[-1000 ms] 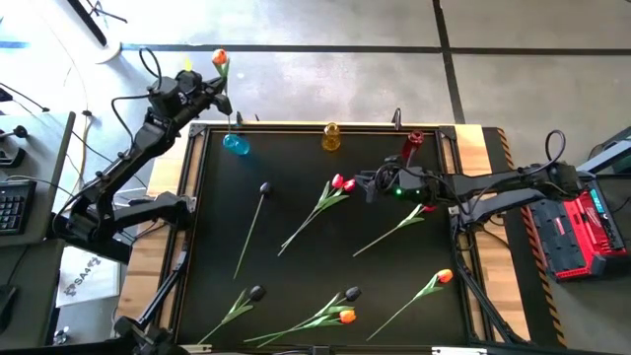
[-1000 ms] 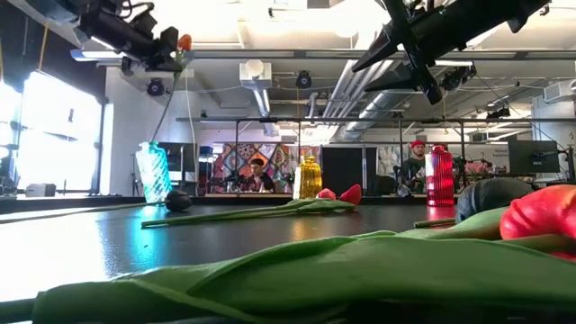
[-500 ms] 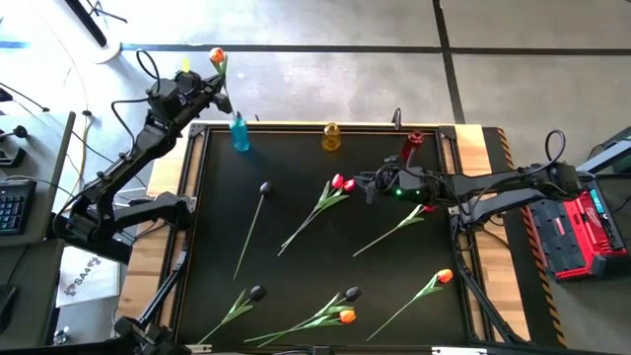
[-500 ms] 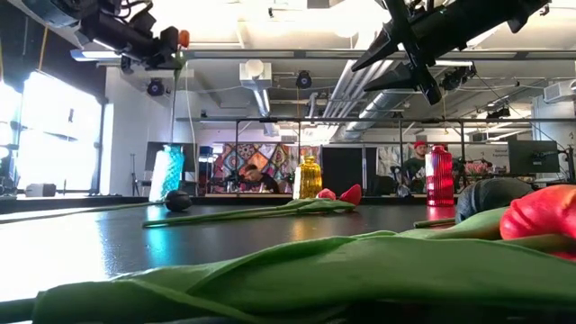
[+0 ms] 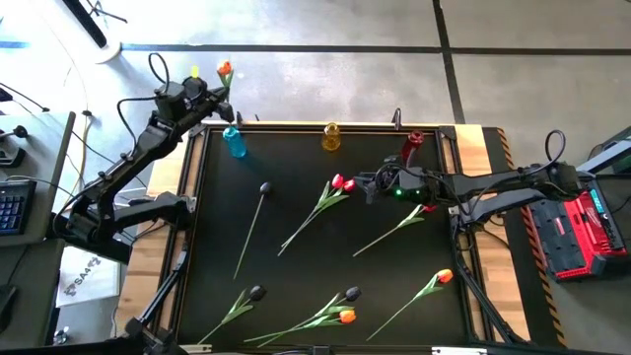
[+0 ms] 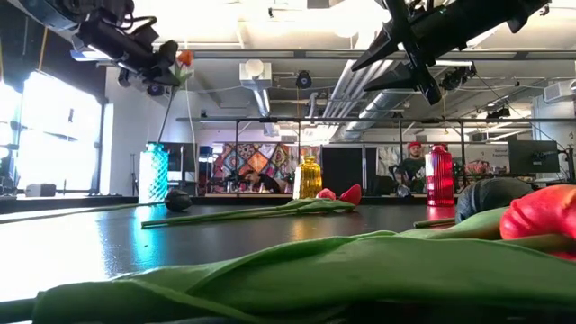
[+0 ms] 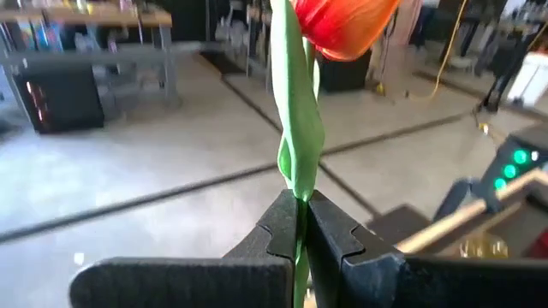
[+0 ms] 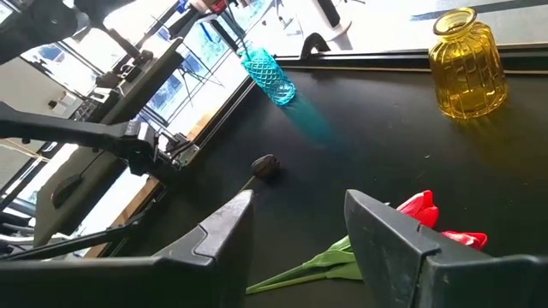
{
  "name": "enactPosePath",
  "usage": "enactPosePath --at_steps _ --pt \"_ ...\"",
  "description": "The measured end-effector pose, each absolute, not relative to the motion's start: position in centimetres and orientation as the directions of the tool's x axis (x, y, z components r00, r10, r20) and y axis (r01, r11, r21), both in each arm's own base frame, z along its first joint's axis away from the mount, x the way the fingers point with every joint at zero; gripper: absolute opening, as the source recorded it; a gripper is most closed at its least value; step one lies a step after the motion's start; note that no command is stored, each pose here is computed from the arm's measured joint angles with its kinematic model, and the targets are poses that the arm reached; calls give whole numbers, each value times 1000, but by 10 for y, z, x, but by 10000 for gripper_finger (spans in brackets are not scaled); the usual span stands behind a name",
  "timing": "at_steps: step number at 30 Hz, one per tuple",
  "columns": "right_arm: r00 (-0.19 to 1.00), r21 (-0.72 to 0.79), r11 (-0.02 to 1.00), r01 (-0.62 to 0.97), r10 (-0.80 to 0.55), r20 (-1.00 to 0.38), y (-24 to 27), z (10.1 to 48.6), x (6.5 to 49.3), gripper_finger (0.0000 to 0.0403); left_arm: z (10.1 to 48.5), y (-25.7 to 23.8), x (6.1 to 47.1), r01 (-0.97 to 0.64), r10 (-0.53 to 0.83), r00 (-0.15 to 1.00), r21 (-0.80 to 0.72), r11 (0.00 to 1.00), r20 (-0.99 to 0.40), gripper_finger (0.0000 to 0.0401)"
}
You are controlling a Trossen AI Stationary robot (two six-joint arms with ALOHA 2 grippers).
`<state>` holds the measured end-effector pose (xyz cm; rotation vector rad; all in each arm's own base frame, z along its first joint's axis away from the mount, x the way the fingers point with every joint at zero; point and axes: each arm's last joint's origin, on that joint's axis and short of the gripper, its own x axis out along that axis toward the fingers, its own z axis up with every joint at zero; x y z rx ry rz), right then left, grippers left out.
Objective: Sort flowers into vase by color
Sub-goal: Put the top left orange flower into the blue vase
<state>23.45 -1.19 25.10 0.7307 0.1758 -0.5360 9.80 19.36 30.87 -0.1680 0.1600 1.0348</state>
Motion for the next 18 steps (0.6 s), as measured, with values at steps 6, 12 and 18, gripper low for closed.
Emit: enactPosePath --at_steps 6,12,18 --pt "858 588 625 514 -388 -337 -11 251 235 171 303 192 97 -868 834 493 -87 488 -249 3" --pt "865 586 636 502 -371 -339 -11 251 235 172 297 190 96 -875 817 481 -118 469 -318 55" --pt "865 595 627 502 -370 -339 -11 251 235 178 301 180 91 -881 800 472 -152 449 -371 141"
